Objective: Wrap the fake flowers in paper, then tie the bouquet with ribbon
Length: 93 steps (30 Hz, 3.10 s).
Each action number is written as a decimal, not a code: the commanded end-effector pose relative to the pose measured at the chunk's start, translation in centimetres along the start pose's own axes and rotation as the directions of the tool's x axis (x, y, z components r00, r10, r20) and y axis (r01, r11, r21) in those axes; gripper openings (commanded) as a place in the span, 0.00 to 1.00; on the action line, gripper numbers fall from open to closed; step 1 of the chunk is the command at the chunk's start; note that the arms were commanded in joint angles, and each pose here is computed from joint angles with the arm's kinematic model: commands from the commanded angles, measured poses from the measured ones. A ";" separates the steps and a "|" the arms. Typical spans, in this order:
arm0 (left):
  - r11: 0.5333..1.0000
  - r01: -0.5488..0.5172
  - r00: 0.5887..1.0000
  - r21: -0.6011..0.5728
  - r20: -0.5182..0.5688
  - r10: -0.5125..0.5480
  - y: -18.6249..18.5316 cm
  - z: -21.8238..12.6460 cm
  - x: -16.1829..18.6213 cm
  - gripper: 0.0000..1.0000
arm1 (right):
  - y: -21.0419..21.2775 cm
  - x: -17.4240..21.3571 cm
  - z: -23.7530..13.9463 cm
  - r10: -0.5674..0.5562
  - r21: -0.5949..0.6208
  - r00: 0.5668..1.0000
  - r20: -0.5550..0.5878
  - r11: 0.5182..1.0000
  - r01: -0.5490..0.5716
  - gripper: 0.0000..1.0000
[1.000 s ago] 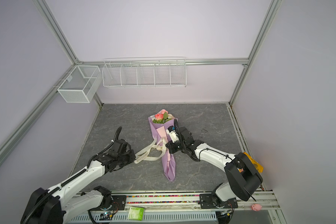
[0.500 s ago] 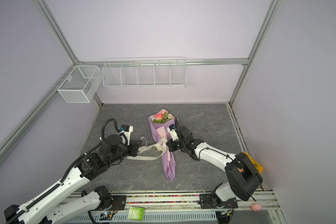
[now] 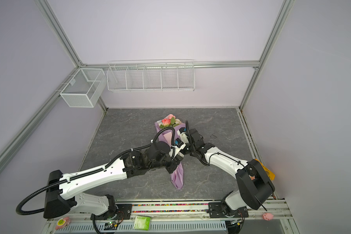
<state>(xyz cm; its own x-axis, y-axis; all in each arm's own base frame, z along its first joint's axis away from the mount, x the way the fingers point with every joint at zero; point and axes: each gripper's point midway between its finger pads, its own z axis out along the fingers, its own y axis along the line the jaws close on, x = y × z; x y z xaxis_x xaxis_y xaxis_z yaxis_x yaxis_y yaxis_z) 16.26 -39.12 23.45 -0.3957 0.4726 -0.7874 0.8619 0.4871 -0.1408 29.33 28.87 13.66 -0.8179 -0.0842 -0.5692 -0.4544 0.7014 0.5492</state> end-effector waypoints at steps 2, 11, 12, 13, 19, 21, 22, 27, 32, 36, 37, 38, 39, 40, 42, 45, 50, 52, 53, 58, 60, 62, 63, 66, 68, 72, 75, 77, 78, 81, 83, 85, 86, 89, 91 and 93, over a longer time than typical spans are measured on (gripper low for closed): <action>0.993 -0.057 0.998 0.108 -0.012 0.058 -2.3 1.9 -0.9 0.05 | 0.8 -1.0 -0.5 0.018 -0.045 1.000 0.015 0.999 -0.017 0.07; 0.978 -0.024 0.980 0.206 -0.188 0.064 -3.9 5.9 2.8 0.22 | 0.3 -0.9 -0.4 0.035 -0.064 0.999 -0.008 0.997 -0.036 0.07; 0.977 -0.018 0.983 0.213 -0.172 0.056 -4.1 5.7 2.6 0.32 | 0.2 -0.9 -0.3 0.037 -0.062 0.999 -0.008 0.997 -0.038 0.07; 0.975 -0.017 0.987 0.222 -0.154 0.052 -4.2 5.4 2.1 0.38 | 0.1 -0.8 -0.4 0.039 -0.059 0.999 -0.009 0.997 -0.039 0.07; 0.987 0.069 0.997 0.143 -0.055 -0.062 -2.1 2.0 1.4 0.49 | 0.1 -0.9 -0.3 0.036 -0.069 0.999 -0.010 0.997 -0.036 0.07; 0.985 0.150 0.988 0.090 0.022 -0.152 0.0 0.4 1.3 0.48 | 0.3 -1.0 -0.2 0.031 -0.083 0.999 -0.011 0.996 -0.032 0.07; 0.979 0.195 0.977 0.056 0.079 -0.199 1.5 -0.5 1.2 0.48 | 0.4 -0.9 -0.1 0.029 -0.092 0.999 -0.014 0.995 -0.030 0.07; 0.885 0.465 0.861 -0.025 0.248 -0.445 9.1 -4.0 3.2 0.46 | 1.3 -0.9 -0.3 0.001 -0.137 1.000 -0.009 0.991 -0.002 0.07; 0.804 0.595 0.775 0.023 0.249 -0.581 12.9 -4.4 4.9 0.53 | 2.9 -1.0 -0.8 -0.031 -0.207 0.999 -0.006 0.978 0.029 0.07; 0.780 0.619 0.757 0.088 0.196 -0.623 13.8 -2.8 4.7 0.57 | 3.9 -0.9 -1.1 -0.051 -0.247 0.999 -0.009 0.968 0.048 0.07; 0.775 0.625 0.755 0.093 0.182 -0.630 14.0 -2.4 4.7 0.58 | 4.1 -0.8 -1.1 -0.054 -0.257 0.998 -0.012 0.965 0.049 0.07; 0.771 0.630 0.753 0.096 0.169 -0.636 14.2 -1.8 4.7 0.59 | 4.4 -0.7 -1.2 -0.060 -0.270 0.998 -0.014 0.961 0.054 0.07; 0.768 0.632 0.752 0.106 0.156 -0.640 14.3 -1.3 4.6 0.60 | 4.6 -0.7 -1.1 -0.063 -0.281 0.998 -0.018 0.958 0.055 0.07; 0.761 0.638 0.747 0.118 0.144 -0.649 14.2 -0.9 4.5 0.61 | 4.8 -0.6 -1.2 -0.067 -0.293 0.998 -0.021 0.954 0.058 0.07; 0.746 0.647 0.735 0.155 0.131 -0.665 14.2 -0.2 4.0 0.62 | 5.3 -0.4 -1.2 -0.077 -0.317 0.997 -0.032 0.946 0.063 0.08; 0.723 0.654 0.712 0.225 0.141 -0.688 14.2 0.1 3.0 0.63 | 5.7 -0.1 -1.2 -0.088 -0.337 0.995 -0.047 0.939 0.067 0.08; 0.680 0.664 0.665 0.312 0.170 -0.727 14.8 0.1 2.1 0.63 | 5.9 0.7 -0.7 -0.100 -0.357 0.991 -0.086 0.932 0.063 0.08; 0.669 0.668 0.662 0.326 0.151 -0.734 14.7 0.5 2.3 0.57 | 6.0 0.7 -0.6 -0.103 -0.361 0.991 -0.088 0.930 0.064 0.09; 0.661 0.678 0.659 0.321 0.133 -0.741 14.7 0.9 2.6 0.54 | 6.1 0.7 -0.6 -0.105 -0.365 0.991 -0.086 0.929 0.067 0.09; 0.599 0.754 0.620 0.269 0.009 -0.785 14.9 3.0 4.9 0.33 | 6.2 0.9 -0.4 -0.108 -0.371 0.990 -0.096 0.926 0.065 0.10; 0.568 0.764 0.595 0.307 0.006 -0.804 14.6 2.9 4.9 0.33 | 6.2 1.0 -0.4 -0.107 -0.369 0.989 -0.098 0.927 0.063 0.10; 0.558 0.771 0.585 0.308 0.005 -0.811 14.6 2.9 4.9 0.33 | 6.1 1.1 -0.4 -0.107 -0.367 0.989 -0.098 0.928 0.064 0.10; 0.557 0.771 0.585 0.309 0.004 -0.811 14.6 2.8 4.9 0.30 | 6.0 1.1 -0.4 -0.106 -0.364 0.989 -0.098 0.929 0.063 0.10; 0.561 0.769 0.584 0.305 0.019 -0.811 14.6 2.4 4.8 0.22 | 6.1 1.2 -0.4 -0.106 -0.367 0.989 -0.102 0.928 0.062 0.10; 0.568 0.762 0.590 0.311 0.026 -0.807 14.6 2.2 4.5 0.13 | 6.0 1.3 -0.4 -0.105 -0.366 0.989 -0.107 0.929 0.059 0.11; 0.577 0.760 0.598 0.298 0.026 -0.801 14.5 2.0 4.6 0.00 | 5.1 1.6 -0.4 -0.083 -0.308 0.989 -0.120 0.951 0.043 0.12; 0.580 0.775 0.596 0.253 0.015 -0.803 14.7 2.2 5.8 0.00 | 3.0 2.8 -1.2 -0.003 -0.172 0.979 -0.204 0.985 -0.033 0.22; 0.581 0.779 0.594 0.237 0.017 -0.804 14.8 2.1 6.4 0.00 | 0.2 3.8 -2.3 0.044 0.003 0.975 -0.219 0.999 -0.044 0.27; 0.582 0.780 0.594 0.229 0.021 -0.804 14.9 2.1 6.7 0.00 | -1.4 4.5 -3.1 0.081 0.085 0.973 -0.214 0.994 -0.064 0.30; 0.597 0.780 0.603 0.189 0.027 -0.797 15.1 1.8 7.5 0.00 | -6.7 7.7 -5.6 0.260 0.311 0.948 -0.185 0.930 -0.195 0.42; 0.607 0.775 0.614 0.175 0.022 -0.789 15.0 1.7 7.8 0.00 | -9.2 9.6 -7.3 0.372 0.426 0.914 -0.161 0.862 -0.276 0.44; 0.613 0.771 0.619 0.174 0.022 -0.785 14.9 1.5 7.8 0.00 | -10.5 10.6 -8.3 0.404 0.489 0.904 -0.138 0.822 -0.292 0.45; 0.611 0.772 0.617 0.175 0.026 -0.786 15.0 1.4 7.8 0.00 | -11.2 10.9 -8.7 0.405 0.519 0.906 -0.127 0.805 -0.287 0.46; 0.609 0.772 0.615 0.179 0.028 -0.788 14.9 1.3 7.8 0.00 | -12.3 11.2 -9.2 0.387 0.579 0.911 -0.142 0.779 -0.241 0.57; 0.606 0.774 0.612 0.181 0.025 -0.790 14.9 1.3 7.8 0.00 | -12.1 11.0 -8.6 0.359 0.563 0.914 -0.187 0.802 -0.200 0.57; 0.604 0.776 0.610 0.181 0.026 -0.792 14.9 1.4 7.9 0.00 | -11.8 10.5 -7.7 0.335 0.529 0.917 -0.218 0.830 -0.177 0.57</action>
<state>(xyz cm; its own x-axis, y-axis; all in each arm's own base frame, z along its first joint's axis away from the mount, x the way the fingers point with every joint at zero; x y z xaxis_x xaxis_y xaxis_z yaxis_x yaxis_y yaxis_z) 26.52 -29.57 14.49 -0.9210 -0.1113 -0.3732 0.2666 0.5183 -0.8125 23.04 14.45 6.28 -0.9755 0.0560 -0.2130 -0.0048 0.9615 0.2746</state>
